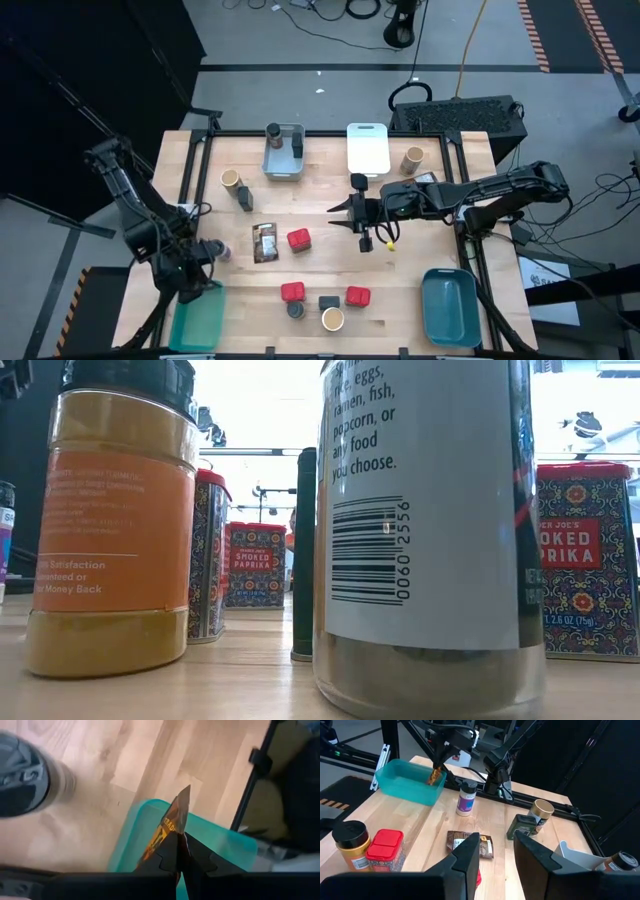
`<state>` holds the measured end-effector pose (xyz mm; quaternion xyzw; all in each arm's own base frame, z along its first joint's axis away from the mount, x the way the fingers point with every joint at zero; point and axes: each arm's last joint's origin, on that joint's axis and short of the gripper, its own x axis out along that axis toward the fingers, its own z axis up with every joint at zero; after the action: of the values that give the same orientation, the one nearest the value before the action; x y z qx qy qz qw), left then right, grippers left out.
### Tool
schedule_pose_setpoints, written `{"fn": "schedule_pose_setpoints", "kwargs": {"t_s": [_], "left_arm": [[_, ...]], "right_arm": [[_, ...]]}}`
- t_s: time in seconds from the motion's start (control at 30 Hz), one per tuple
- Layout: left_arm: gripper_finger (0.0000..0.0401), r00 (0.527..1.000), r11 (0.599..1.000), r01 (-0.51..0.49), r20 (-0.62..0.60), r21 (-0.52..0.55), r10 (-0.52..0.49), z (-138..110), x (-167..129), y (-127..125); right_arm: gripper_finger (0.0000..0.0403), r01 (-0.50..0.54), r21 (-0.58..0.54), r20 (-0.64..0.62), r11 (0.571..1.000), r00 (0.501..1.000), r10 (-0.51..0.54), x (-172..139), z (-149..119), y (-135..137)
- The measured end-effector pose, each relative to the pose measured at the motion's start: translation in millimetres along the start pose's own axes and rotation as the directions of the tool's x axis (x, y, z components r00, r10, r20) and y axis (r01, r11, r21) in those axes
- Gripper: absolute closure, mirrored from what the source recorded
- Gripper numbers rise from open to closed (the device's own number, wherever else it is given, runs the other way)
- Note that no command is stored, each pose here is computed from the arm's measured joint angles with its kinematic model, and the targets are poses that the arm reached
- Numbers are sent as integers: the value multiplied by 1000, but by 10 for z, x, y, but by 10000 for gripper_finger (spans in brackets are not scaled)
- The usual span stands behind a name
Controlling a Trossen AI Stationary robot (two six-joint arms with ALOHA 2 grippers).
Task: Sort spices by type
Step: Put the orange spice pack into the green bin
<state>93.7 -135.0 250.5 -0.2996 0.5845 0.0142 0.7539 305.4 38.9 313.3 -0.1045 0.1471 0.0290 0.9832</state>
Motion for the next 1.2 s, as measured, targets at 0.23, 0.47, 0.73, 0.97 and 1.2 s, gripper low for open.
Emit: {"fn": "schedule_pose_setpoints", "kwargs": {"t_s": [0.23, 0.47, 0.73, 0.97, 1.2], "left_arm": [[381, 1000, 1000, 10, -13, -24, -10, 10, 0, -6], [381, 1000, 998, 4, -13, -61, -4, 31, 3, 3], [380, 1000, 993, 6, -11, -115, -7, 32, 4, 0], [380, 999, 973, 10, -30, -232, -18, 27, 3, -7], [380, 997, 963, 9, -67, -269, -28, 17, 2, -12]], "right_arm": [[298, 0, -4, 0, 1000, 1000, 0, 0, 0, 0], [298, 0, -17, 0, 1000, 1000, 0, 0, 0, 0], [298, 0, -19, 0, 1000, 1000, 0, 0, 0, 0], [298, -1, -19, -1, 1000, 1000, 1, 0, -1, 0], [298, -6, -20, -4, 1000, 1000, 6, 0, -5, 2]]}}
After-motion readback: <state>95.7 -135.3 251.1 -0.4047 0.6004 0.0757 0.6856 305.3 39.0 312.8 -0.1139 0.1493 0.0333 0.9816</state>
